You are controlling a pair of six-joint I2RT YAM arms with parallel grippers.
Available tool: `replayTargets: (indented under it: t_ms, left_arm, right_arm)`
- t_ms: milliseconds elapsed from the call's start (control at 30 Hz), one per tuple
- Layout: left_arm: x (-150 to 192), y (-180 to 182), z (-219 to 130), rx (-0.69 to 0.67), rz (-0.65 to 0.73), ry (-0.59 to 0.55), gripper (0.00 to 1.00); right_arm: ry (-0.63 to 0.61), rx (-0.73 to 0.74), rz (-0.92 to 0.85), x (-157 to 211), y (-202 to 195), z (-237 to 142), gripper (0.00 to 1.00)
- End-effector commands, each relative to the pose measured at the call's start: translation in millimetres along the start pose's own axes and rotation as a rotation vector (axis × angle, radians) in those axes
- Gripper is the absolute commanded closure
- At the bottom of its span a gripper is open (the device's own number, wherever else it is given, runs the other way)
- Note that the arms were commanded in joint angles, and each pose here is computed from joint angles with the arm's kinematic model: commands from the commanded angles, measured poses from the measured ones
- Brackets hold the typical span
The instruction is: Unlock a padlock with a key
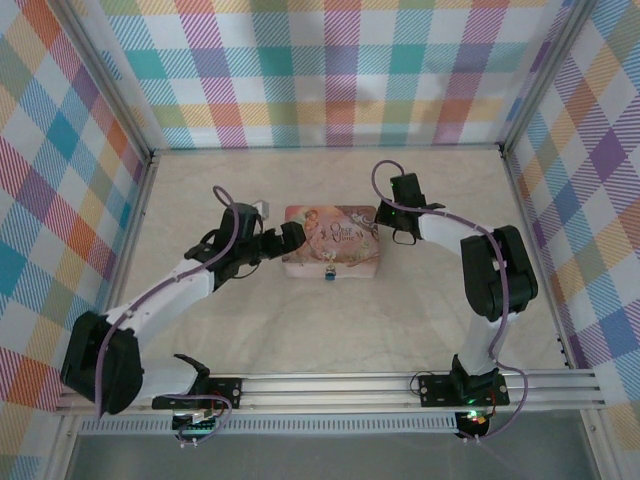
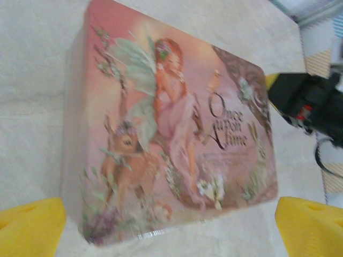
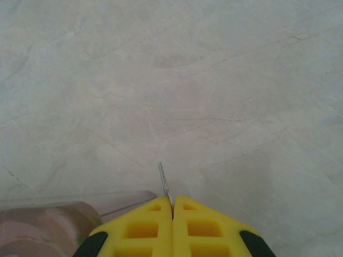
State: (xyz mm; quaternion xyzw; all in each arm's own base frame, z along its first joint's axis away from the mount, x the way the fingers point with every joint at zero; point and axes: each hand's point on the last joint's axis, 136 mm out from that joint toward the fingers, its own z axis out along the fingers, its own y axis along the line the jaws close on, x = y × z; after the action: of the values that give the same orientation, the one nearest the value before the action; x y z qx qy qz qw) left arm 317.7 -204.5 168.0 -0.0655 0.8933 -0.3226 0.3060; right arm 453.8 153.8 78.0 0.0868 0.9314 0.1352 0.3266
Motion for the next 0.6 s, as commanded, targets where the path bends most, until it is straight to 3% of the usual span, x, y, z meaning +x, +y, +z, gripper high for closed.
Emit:
replayTargets:
  t_ms: [0, 267, 567]
  left_arm:
    - [33, -11, -13, 0.076, 0.067, 0.069, 0.0]
    - [67, -16, -29, 0.227, 0.136, -0.08, 0.0]
    - [92, -25, 5, 0.285, 0.213, -0.083, 0.0]
  right_arm:
    - [-0.034, 0.005, -0.037, -15, 5, -20, 1.0]
    - [0.0, 0.015, -0.021, -3, 0, -19, 1.0]
    - [0.027, 0.033, -0.009, 17, -8, -26, 1.0]
